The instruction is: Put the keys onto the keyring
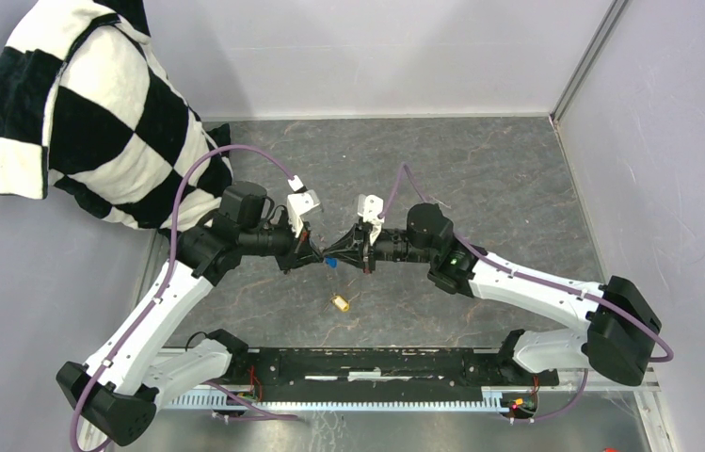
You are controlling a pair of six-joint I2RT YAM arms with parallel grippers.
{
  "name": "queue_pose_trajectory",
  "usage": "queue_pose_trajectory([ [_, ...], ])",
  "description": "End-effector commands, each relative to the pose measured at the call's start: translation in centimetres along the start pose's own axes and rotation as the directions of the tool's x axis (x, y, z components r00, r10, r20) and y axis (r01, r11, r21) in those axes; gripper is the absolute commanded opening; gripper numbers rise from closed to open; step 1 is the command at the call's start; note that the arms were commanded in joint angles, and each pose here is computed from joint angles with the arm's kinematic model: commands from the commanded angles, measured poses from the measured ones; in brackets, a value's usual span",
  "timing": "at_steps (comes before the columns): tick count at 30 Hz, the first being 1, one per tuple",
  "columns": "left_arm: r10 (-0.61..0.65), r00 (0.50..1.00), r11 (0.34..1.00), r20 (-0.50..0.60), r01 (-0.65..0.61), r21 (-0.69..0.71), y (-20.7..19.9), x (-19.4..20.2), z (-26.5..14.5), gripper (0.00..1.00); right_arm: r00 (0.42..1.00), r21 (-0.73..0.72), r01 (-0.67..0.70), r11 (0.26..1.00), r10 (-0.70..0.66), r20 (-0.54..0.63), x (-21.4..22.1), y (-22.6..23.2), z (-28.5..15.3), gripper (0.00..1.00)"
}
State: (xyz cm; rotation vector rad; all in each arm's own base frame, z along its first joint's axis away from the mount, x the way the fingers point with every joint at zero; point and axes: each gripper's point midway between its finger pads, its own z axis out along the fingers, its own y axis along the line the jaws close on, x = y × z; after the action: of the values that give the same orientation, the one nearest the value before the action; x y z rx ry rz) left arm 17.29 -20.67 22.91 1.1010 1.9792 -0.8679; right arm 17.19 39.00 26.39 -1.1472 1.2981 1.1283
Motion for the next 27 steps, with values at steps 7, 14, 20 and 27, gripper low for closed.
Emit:
queue_pose_trajectory([
  [7, 0.016, 0.997, 1.0, 0.081, -0.017, 0.014, -0.7, -2.6, -0.6, 0.02, 0.994, 0.059, 0.057, 0.997, -0.063, 0.089, -3.4, -0.4, 0.5, 0.0],
  [14, 0.035, 0.997, 0.999, 0.073, -0.035, 0.008, -0.5, -2.3, -0.6, 0.02, 0.99, 0.114, 0.029, 0.993, -0.044, 0.134, -3.8, -0.8, 0.2, 0.01],
  [20, 0.041, 0.997, 0.999, 0.068, -0.041, 0.007, -0.5, -2.2, -0.6, 0.02, 0.989, 0.137, 0.016, 0.99, -0.036, 0.146, -3.9, -1.0, -0.1, 0.0],
  [27, 0.052, 0.996, 0.999, 0.076, -0.053, 0.009, -0.7, -2.3, -0.8, 0.02, 0.99, 0.17, 0.005, 0.985, -0.029, 0.14, -3.5, -1.5, -0.4, 0.0],
])
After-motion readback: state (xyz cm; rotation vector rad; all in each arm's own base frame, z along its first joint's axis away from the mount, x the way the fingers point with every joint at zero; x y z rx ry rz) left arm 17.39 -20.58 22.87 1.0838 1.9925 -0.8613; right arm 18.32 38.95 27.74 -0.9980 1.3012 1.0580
